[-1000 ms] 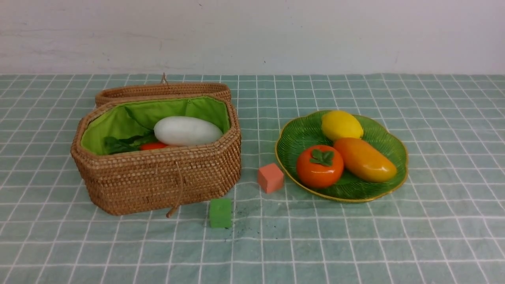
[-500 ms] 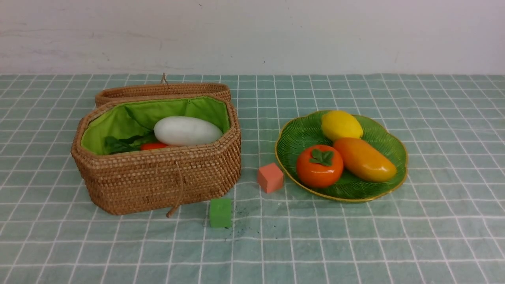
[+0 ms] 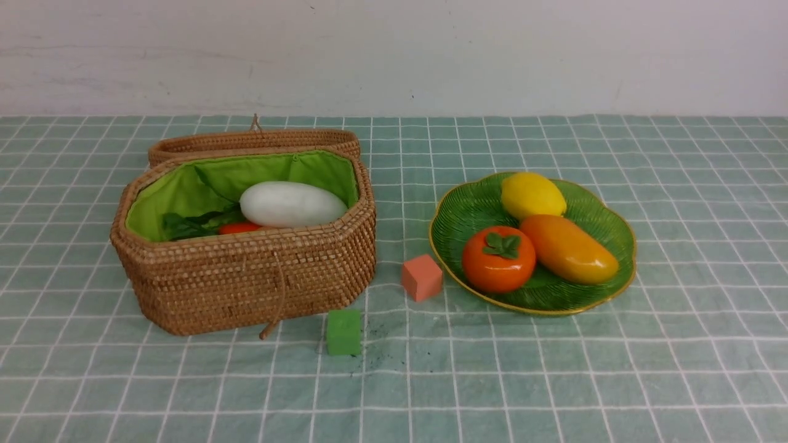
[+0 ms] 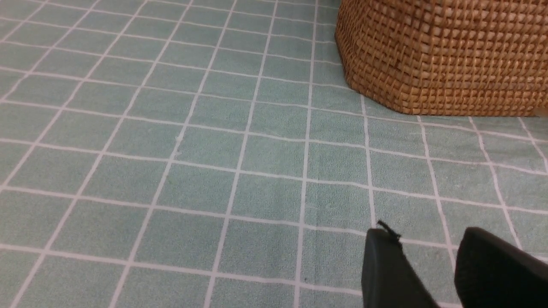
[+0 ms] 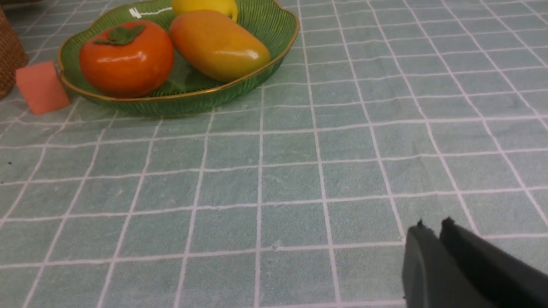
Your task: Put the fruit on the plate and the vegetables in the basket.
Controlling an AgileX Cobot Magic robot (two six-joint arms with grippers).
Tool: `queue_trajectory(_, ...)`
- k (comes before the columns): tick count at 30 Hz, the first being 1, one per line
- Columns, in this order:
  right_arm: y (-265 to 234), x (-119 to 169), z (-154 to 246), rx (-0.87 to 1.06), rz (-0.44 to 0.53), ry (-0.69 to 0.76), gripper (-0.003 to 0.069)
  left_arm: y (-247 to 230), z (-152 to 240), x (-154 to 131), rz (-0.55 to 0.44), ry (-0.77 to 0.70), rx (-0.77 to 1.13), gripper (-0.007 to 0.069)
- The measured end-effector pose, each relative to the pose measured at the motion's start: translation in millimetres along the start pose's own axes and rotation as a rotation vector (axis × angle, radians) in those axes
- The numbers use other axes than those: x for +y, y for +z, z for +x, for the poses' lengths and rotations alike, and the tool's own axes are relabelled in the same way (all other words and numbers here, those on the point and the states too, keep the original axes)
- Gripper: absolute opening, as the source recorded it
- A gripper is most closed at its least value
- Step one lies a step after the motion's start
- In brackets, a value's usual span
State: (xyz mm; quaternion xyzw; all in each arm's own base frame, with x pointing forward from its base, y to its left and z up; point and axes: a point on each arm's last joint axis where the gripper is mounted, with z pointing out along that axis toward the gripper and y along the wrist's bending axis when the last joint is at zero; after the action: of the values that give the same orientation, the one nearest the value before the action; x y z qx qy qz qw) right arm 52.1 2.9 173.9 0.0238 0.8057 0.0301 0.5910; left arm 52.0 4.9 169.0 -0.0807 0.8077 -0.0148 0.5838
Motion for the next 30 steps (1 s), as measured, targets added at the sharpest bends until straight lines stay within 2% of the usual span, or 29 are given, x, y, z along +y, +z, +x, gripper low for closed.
queue_trajectory(30,0.0,0.0,0.0,0.0,0.0,0.0,0.0079,0.0,0.0,0.0,0.0,0.0,0.0,0.0239)
